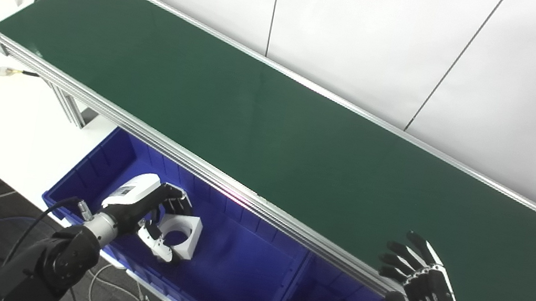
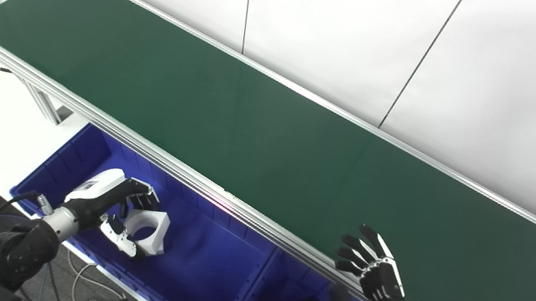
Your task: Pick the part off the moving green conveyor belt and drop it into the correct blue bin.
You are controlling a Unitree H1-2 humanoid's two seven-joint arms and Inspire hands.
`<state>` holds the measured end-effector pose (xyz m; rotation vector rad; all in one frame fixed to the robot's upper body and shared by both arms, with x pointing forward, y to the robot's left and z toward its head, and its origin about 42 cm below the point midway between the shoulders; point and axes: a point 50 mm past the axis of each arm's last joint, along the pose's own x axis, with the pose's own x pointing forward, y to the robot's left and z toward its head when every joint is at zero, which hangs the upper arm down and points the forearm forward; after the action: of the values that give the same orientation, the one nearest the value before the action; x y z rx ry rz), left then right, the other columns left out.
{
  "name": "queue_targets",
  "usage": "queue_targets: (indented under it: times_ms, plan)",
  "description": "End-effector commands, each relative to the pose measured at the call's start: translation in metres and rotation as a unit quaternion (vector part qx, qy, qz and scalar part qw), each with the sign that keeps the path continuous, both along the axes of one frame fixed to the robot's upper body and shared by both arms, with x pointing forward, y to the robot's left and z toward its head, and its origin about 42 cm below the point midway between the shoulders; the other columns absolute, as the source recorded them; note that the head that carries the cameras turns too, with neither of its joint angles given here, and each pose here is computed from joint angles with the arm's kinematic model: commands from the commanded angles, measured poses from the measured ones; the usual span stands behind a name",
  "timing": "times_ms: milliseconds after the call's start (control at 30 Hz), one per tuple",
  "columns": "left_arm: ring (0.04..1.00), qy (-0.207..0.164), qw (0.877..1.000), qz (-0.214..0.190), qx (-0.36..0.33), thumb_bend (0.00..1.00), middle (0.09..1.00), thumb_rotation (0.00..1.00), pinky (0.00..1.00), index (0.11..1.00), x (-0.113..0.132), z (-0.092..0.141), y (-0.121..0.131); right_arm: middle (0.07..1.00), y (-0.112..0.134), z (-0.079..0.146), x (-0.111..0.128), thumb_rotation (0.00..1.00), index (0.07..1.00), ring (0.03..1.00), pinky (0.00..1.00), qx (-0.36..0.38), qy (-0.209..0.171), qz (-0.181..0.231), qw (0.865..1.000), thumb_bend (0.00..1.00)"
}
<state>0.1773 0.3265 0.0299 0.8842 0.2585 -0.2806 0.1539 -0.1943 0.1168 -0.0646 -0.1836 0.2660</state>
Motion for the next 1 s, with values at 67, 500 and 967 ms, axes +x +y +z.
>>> queue_targets:
  times_ms: [67, 500, 967]
  plan:
    - [0.443, -0.028, 1.000, 0.007, -0.004, 0.48, 0.516, 0.00, 0.35, 0.530, 0.010, 0.022, 0.007, 0.760, 0.003, 0.010, 0.000, 0.59, 0.850, 0.704, 0.62, 0.007, -0.021, 0.000, 1.000, 0.58]
    - [0.909, 0.014, 0.999, -0.003, 0.040, 0.91, 0.960, 0.00, 0.78, 0.961, 0.008, 0.038, 0.009, 0.767, 0.004, 0.007, 0.000, 0.60, 0.856, 0.708, 0.63, 0.010, -0.021, 0.002, 1.000, 0.59]
    - [0.836, -0.054, 0.998, 0.020, 0.026, 0.67, 0.897, 0.42, 0.70, 0.932, 0.005, 0.077, 0.013, 0.769, 0.006, 0.004, -0.001, 0.59, 0.857, 0.711, 0.63, 0.013, -0.017, 0.002, 1.000, 0.59]
